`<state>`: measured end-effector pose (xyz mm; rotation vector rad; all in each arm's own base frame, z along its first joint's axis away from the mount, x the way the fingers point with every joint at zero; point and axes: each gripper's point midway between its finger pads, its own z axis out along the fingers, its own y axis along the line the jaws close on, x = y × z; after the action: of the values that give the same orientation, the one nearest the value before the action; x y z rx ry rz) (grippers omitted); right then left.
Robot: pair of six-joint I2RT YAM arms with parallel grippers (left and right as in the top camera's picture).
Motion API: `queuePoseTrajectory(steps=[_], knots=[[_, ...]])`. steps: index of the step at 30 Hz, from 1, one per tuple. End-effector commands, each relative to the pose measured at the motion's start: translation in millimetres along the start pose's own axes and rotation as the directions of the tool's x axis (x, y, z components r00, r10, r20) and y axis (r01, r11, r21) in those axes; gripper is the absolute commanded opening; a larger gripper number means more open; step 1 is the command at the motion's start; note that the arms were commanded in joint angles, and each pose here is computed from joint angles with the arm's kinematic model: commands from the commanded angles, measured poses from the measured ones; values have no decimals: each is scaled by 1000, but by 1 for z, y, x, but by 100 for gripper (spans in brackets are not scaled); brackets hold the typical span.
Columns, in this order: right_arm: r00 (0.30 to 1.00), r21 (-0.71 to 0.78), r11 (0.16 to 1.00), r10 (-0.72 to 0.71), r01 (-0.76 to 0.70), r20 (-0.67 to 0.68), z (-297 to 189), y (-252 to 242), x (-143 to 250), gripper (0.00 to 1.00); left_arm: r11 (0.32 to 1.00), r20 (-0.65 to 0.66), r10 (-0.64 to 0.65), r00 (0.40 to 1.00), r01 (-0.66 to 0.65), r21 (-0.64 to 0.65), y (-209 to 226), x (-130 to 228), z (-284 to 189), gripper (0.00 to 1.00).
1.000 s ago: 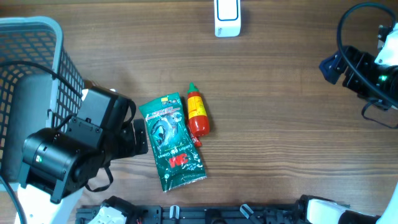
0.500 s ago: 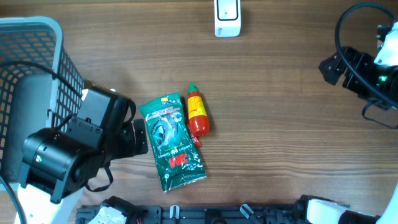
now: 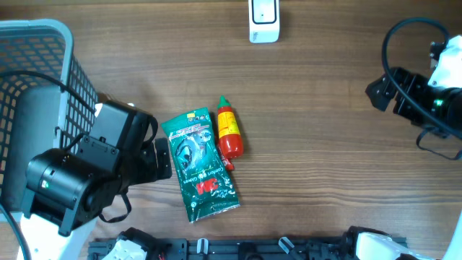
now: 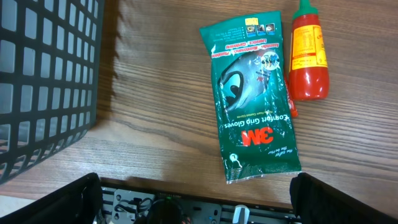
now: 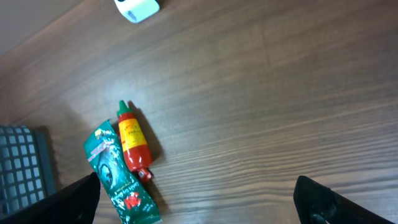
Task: Scan the item barcode
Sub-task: 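Move the right gripper back to the yellow can beside the sauce bottle, then grasp the yellow Nescafe can with the right gripper and lift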
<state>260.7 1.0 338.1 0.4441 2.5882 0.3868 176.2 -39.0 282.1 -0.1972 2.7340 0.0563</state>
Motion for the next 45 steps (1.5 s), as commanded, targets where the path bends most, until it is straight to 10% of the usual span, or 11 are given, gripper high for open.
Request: queuePoseTrajectory(steps=[1,11,31,45], knots=[[998,30,999,21,-19,-64,16,-9,14,100,1000,14,-15,1000,15,-7,2,-2,-2,100],[922,-326,932,-257,158,-290,155,65,91,100,1000,14,-15,1000,15,-7,2,-2,-2,100],[774,-59,803,-588,593,-234,335,157,187,99,1000,14,-15,1000,15,-7,2,-2,-2,100],[690,-13,795,-535,607,-488,353,111,229,57,1000,14,-15,1000,15,-7,2,-2,-2,100]])
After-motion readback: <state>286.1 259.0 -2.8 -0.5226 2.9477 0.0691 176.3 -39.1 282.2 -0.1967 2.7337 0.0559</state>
